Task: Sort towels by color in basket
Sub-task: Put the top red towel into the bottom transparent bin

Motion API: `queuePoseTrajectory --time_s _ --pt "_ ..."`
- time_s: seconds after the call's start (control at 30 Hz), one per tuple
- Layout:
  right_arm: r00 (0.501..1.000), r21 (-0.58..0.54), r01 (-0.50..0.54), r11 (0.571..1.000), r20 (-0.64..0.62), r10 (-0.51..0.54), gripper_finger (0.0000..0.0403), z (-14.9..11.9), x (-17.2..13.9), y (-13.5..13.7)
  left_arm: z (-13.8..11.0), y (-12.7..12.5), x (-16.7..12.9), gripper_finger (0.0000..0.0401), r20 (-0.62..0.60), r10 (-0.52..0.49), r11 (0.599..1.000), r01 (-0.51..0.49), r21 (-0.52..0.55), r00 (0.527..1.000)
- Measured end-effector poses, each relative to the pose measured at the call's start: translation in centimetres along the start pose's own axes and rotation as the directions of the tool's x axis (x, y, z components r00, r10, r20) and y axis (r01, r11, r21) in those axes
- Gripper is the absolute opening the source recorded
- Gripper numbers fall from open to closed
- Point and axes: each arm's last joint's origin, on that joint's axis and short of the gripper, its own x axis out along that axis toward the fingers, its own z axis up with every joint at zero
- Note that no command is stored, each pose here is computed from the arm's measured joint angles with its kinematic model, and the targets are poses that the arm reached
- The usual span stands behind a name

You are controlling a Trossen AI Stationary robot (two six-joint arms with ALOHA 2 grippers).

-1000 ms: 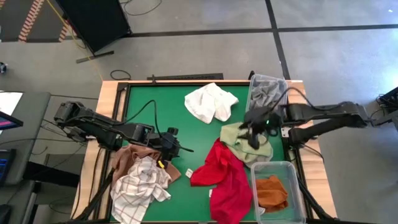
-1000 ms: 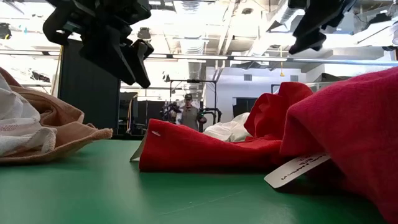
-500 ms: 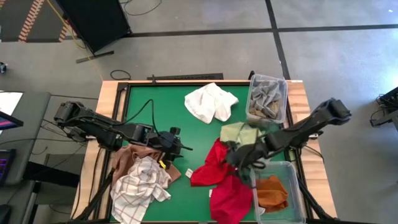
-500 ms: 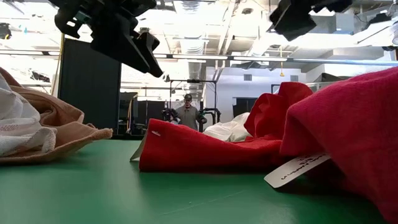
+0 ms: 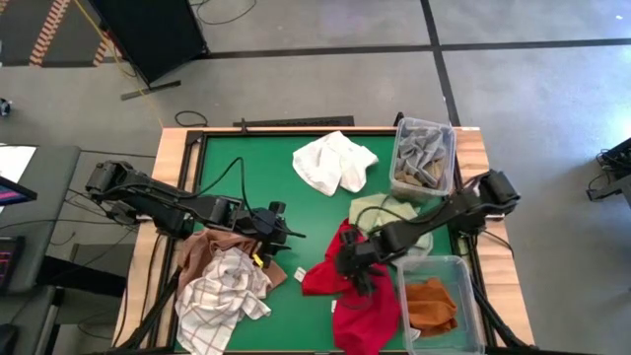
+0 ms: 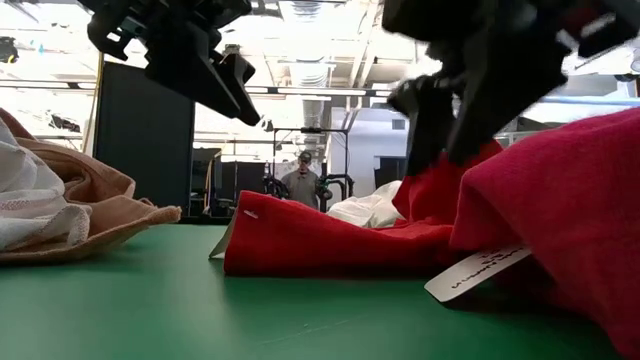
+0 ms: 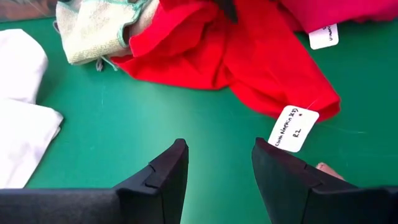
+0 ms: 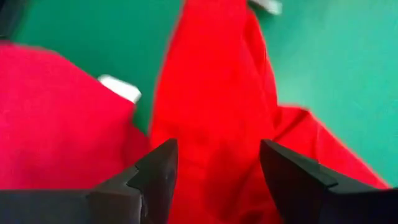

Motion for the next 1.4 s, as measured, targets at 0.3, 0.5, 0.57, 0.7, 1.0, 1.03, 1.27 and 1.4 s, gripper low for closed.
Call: queuePoseTrajectory --time_s 0.3,0.5,0.57,0.7,1.0,1.03,1.27,1.4 --pt "0.986 0.037 -0.017 0.999 -0.164 0.022 0.0256 -1.4 3.7 -1.2 0.0 0.0 0.0 0.0170 0.000 -0.001 1.000 0.001 0.003 1.000" --pt "0.981 0.075 0.000 0.997 -0.191 0.014 0.0244 -1.8 5.1 -1.9 0.0 0.0 0.0 0.0170 0.000 -0.001 1.000 0.001 0.003 1.000" --pt "0.983 0.082 0.005 0.997 -0.182 0.010 0.0223 -1.7 5.2 -2.1 0.0 0.0 0.0 0.0170 0.001 -0.001 1.000 0.001 0.003 1.000" --pt "0.989 0.082 0.028 0.996 -0.150 -0.016 0.0145 -1.4 5.3 -2.7 0.0 0.0 0.0 0.0170 0.002 -0.001 1.000 0.001 0.003 1.000" --pt "0.994 0.006 0.033 0.999 -0.108 -0.032 0.0024 -0.5 5.3 -3.8 0.0 0.0 0.0 0.0170 0.001 -0.001 1.000 0.001 0.002 1.000" --pt "0.993 -0.004 0.035 0.999 -0.109 -0.035 0.0024 -0.2 5.1 -3.8 0.0 0.0 0.0 0.0170 0.000 -0.001 1.000 0.001 0.002 1.000" --pt "0.971 -0.119 0.174 0.977 -0.143 -0.191 0.0023 3.2 0.7 -4.0 0.0 0.0 0.0 0.0170 0.000 -0.001 1.000 0.001 0.000 1.000" --pt "0.941 -0.150 0.278 0.949 -0.159 -0.300 0.0023 4.4 -3.1 -4.2 0.0 0.0 0.0 0.0170 -0.001 -0.002 1.000 0.002 0.001 1.000"
